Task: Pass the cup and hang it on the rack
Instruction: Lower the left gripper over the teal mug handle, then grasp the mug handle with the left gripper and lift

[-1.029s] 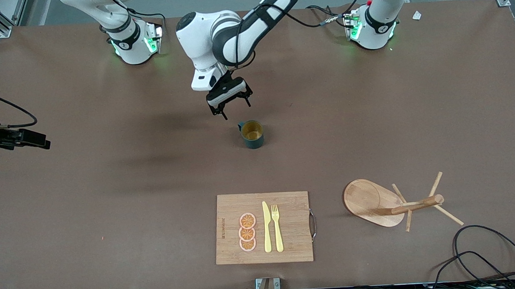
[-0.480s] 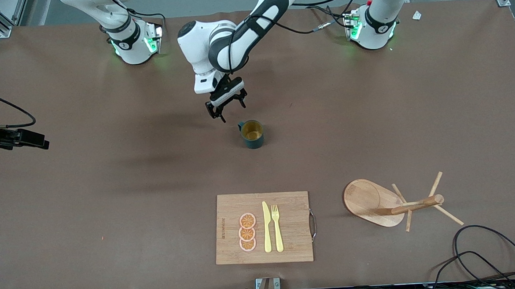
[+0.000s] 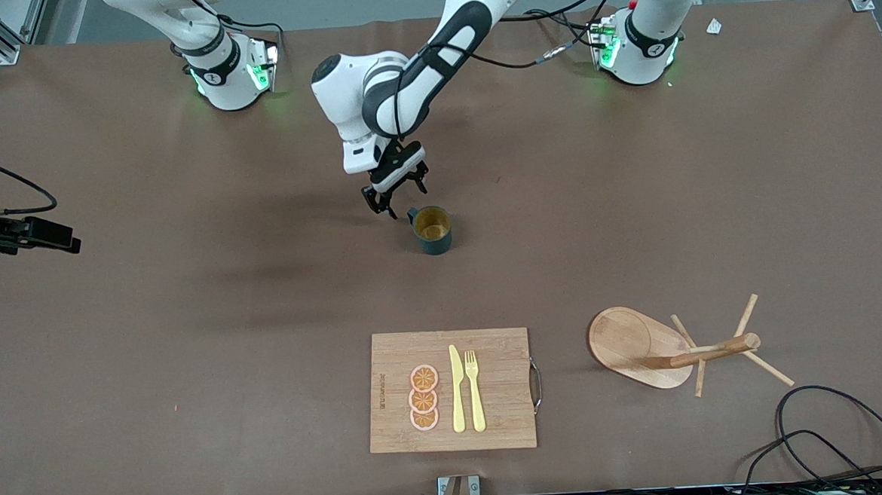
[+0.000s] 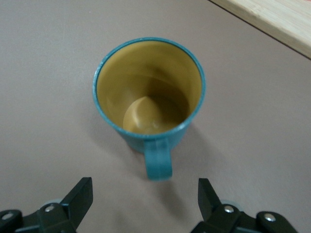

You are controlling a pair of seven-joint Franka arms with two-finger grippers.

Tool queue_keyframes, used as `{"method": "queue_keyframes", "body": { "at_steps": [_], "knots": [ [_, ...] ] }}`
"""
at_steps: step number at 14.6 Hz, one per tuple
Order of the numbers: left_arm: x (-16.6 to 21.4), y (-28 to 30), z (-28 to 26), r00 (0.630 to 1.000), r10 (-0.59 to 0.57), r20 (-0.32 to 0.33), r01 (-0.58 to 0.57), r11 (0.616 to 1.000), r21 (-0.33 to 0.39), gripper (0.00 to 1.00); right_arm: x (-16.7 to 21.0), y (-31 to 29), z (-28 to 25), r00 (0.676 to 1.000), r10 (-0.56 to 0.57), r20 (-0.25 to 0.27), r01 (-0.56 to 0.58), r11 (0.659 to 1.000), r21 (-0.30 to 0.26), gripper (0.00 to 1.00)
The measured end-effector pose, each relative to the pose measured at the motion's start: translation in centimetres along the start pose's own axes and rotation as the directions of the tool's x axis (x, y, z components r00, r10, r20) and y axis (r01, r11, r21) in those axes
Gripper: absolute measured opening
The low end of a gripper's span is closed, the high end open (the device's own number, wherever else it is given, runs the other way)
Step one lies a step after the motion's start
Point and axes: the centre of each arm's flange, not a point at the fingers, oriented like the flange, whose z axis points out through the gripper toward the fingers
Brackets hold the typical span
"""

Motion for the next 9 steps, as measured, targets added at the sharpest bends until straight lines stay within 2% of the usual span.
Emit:
{"method": "queue_keyframes", "body": {
  "at_steps": [5,7,8,9],
  "knots": [
    [-0.1,0.4,2.1,0.996,-0.084,-0.027,0.083,0.996,-0.032,0.89,-0.4,-0.7,-0.5,1.0,-0.01,0.021,0.01,1.0,0.003,1.0],
    [-0.5,0.3,2.2,0.996,-0.081,-0.03,0.08,0.996,-0.034,0.74,-0.6,-0.7,-0.5,0.999,-0.01,0.035,0.01,1.0,0.003,1.0],
    [-0.7,0.2,2.3,0.996,-0.08,-0.031,0.079,0.996,-0.033,0.74,-0.7,-0.7,-0.6,0.999,-0.01,0.035,0.01,1.0,0.003,1.0],
    [-0.8,0.2,2.4,0.996,-0.08,-0.034,0.079,0.996,-0.032,0.67,-1.0,-0.7,-0.9,0.999,-0.01,0.033,0.01,1.0,0.003,1.0]
  ]
}}
